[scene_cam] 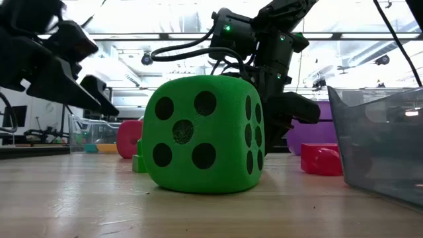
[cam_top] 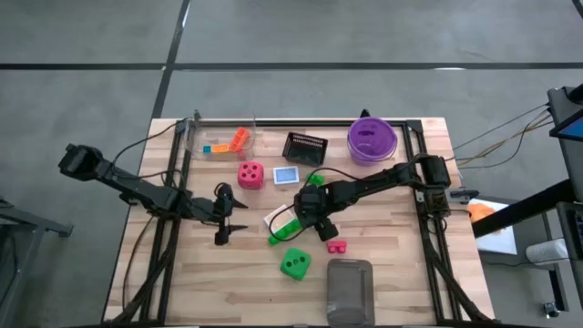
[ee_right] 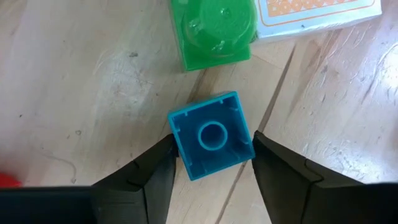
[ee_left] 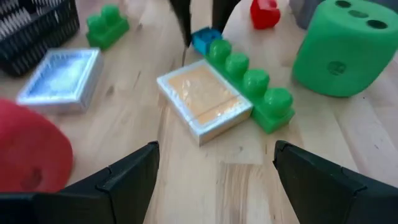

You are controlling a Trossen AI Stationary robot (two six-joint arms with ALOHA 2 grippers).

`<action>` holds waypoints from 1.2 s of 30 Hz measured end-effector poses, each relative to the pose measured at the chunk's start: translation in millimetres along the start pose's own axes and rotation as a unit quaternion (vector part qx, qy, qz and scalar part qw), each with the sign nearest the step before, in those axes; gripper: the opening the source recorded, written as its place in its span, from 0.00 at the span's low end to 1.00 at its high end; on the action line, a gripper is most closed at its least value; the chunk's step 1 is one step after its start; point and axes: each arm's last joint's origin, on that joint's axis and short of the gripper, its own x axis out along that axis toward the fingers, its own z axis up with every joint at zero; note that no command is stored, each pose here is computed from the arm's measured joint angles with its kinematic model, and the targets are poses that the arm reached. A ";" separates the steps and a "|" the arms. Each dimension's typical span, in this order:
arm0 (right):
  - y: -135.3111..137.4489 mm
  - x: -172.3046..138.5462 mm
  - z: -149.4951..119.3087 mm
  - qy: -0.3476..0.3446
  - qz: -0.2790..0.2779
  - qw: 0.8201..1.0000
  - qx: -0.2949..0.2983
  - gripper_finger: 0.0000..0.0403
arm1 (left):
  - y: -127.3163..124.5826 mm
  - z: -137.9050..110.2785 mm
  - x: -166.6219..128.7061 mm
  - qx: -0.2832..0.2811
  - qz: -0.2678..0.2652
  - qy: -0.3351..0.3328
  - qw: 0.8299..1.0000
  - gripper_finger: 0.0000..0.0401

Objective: Pick & Place Toys
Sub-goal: Put the blue game piece into the transparent bin

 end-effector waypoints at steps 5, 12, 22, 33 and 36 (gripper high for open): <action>0.0 0.1 -0.1 0.000 0.000 1.000 0.002 0.51 | -18.2 12.0 -7.3 0.044 0.009 -0.033 0.998 0.79; 0.0 -0.2 0.3 -0.001 0.001 1.000 0.006 0.51 | -35.9 8.8 -15.7 0.048 -0.031 -0.013 0.998 0.79; -2.3 -8.2 8.6 -0.008 -0.005 1.000 0.014 0.58 | -38.4 1.1 -17.4 0.025 -0.027 -0.004 0.999 0.79; -1.3 -8.1 8.2 -0.006 -0.002 1.000 0.021 0.72 | -39.8 -1.4 -18.4 0.024 -0.029 0.005 0.999 0.79; -1.3 -7.3 8.4 -0.006 -0.002 1.000 0.021 0.68 | -42.2 -2.5 -19.8 0.019 -0.035 0.005 0.999 0.79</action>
